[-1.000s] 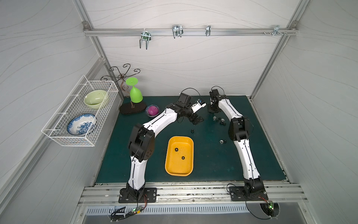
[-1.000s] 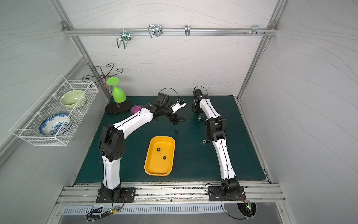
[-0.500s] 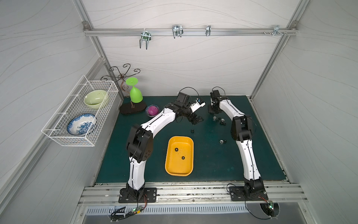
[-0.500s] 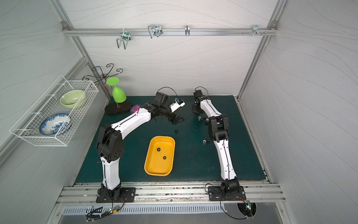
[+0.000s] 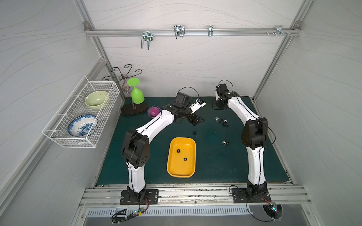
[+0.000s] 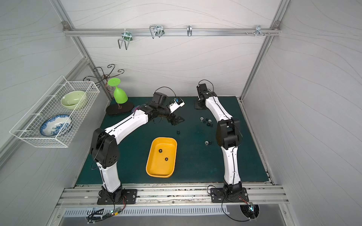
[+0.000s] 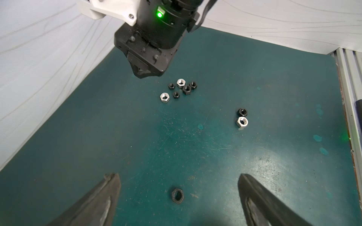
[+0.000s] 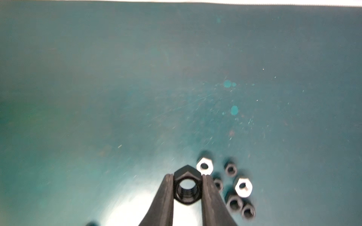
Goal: Put the nuts on the desktop into the storage box
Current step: Pick up the nut from the center of the board, then place the nut in the storage box.
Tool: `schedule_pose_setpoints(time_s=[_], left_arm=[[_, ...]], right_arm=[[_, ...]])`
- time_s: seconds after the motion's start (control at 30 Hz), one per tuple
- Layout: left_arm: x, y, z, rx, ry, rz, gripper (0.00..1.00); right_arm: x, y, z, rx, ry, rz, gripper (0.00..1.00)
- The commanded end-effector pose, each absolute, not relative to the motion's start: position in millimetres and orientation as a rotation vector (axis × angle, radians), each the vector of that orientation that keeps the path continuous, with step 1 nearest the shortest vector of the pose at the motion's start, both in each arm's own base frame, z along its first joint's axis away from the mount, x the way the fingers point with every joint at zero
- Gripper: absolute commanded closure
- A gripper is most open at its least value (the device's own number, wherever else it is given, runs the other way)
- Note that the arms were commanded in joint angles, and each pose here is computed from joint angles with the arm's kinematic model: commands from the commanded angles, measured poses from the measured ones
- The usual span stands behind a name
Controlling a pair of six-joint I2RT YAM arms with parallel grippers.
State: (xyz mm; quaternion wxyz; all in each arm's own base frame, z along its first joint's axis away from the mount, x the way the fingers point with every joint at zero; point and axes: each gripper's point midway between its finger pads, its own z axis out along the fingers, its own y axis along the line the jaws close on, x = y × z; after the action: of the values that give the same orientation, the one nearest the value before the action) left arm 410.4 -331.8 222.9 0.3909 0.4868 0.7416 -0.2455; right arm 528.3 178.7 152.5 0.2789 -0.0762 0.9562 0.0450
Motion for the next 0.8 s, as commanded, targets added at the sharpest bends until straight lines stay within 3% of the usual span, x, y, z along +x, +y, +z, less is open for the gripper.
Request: schedule_pose_setpoints(time_s=[0.0,0.43,0.77], left_arm=[[403,-325,266,1.206,1.801,-0.610,0.01],[330,-260,302,1.227,1.810,-0.728,0.01],[263,-206,311,1.288,1.794,-0.821,0.01]], right_arm=[[500,194,175,-0.236,2.576,0.154,0.88],[401,246,228,-0.461,2.543,0.200,0.88],[318,297,277,-0.844,2.357,0.447,0.87]])
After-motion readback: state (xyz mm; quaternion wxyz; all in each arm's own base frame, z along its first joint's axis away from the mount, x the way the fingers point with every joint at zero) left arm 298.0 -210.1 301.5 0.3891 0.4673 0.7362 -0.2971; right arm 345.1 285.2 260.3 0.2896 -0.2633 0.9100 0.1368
